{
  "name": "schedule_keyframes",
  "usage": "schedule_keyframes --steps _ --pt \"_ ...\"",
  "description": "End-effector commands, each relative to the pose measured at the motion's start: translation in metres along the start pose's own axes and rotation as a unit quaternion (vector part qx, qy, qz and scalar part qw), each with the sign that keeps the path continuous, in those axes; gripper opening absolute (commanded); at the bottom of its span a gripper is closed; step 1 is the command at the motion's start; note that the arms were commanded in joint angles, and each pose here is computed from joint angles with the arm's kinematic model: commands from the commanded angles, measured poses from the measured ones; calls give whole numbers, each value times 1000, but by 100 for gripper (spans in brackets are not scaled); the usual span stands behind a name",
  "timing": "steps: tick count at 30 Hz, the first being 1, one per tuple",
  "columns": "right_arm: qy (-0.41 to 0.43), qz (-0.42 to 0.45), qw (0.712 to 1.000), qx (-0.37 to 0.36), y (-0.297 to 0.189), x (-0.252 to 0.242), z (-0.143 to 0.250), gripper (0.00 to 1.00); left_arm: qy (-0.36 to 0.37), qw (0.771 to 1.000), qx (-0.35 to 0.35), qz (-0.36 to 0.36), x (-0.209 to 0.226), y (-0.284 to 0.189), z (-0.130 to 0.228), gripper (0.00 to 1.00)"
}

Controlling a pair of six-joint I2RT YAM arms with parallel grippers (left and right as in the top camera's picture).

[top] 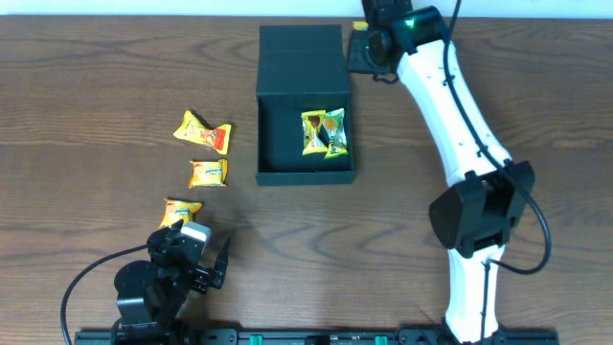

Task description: Pack container

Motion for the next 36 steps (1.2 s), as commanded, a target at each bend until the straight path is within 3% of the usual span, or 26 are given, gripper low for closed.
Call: schedule_keyframes --steps 1,8,18,26,36 --pt "-41 -65 996 47 -6 49 34 1 -1 1000 1 1 -1 2 2 95" --pt "-127 -56 987 86 7 96 101 2 -2 1000 1 1 -1 2 2 96" --pt "-131 -19 977 164 45 79 154 2 -1 1000 1 1 -1 2 2 96" --pt "-143 -25 977 159 47 92 168 2 -1 1000 1 1 -1 2 2 95" --pt "-20 48 994 93 50 85 155 2 -1 1000 1 1 -1 2 2 95"
Point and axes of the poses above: each gripper's point midway between its finger pads, its own y axis out along the fingers, its own x axis along the line the jaws close on, z = x × y, the point moved 6 cm from there along -y, back along the fingers, and after that the axes turned 6 degrees about y, right-handed, at the moved point
